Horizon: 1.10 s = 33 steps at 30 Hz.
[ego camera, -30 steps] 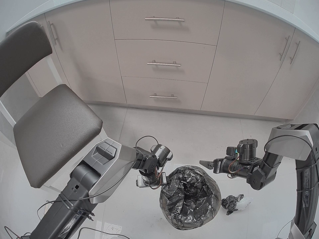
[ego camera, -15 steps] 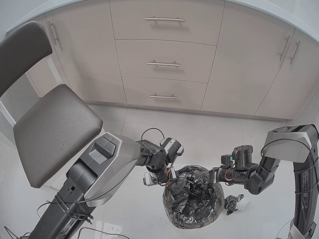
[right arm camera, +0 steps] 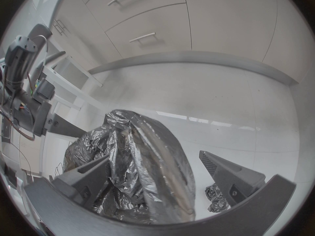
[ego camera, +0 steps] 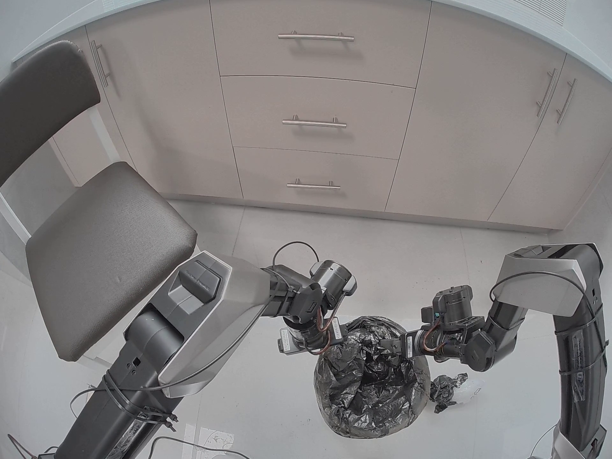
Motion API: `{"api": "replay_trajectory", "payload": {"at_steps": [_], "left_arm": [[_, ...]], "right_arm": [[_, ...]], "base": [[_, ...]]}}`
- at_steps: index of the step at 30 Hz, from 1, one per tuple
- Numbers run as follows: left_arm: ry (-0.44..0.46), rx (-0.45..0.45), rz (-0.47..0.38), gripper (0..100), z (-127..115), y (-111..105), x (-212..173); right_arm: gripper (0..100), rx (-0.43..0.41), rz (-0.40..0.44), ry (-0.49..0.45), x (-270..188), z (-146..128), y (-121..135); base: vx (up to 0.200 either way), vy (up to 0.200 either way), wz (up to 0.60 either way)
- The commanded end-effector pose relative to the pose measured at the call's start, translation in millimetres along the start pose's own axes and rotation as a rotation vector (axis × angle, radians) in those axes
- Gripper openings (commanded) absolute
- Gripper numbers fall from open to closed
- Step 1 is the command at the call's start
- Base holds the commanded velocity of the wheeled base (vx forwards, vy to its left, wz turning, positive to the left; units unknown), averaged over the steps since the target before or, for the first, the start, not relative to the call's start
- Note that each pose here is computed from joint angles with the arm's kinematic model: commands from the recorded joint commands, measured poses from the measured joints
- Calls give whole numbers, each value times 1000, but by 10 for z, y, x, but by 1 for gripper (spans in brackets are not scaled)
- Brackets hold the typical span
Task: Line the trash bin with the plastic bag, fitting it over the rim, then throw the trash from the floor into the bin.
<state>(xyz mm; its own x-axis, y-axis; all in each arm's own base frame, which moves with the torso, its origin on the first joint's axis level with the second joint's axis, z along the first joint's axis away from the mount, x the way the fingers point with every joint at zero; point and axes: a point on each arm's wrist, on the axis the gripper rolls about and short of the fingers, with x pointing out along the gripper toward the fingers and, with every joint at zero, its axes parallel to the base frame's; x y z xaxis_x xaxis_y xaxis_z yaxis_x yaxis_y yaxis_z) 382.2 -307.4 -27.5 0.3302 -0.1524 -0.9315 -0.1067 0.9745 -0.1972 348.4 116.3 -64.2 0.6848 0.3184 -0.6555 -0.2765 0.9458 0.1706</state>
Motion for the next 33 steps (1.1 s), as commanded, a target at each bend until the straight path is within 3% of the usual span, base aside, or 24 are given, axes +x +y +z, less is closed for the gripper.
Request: {"api": "replay_trajectory", "payload": {"at_steps": [1,5,12,22,25,33], "left_arm": [[-11,-12,1,100,55,36,-18],[-18,-31,4,100,135,106,-24],[-33,-33,-11,100,173,82,-134],[-29,32,-39,100,-34,-150,-218],[-26,46,-40,100,-97,-202,-226],[-26,62,-46,100,-134,-239,-232]], "right_arm": [[100,3,-18,20,76,10,5],[100,3,-91,11,150,47,-13],[100,9,-140,56,187,72,-21],[100,43,-190,91,227,140,-30],[100,42,-253,170,236,184,-29],[100,38,-251,183,227,163,-19]], "base": [[0,0,0],[0,0,0],[0,0,0],[0,0,0],[0,0,0],[0,0,0]]}}
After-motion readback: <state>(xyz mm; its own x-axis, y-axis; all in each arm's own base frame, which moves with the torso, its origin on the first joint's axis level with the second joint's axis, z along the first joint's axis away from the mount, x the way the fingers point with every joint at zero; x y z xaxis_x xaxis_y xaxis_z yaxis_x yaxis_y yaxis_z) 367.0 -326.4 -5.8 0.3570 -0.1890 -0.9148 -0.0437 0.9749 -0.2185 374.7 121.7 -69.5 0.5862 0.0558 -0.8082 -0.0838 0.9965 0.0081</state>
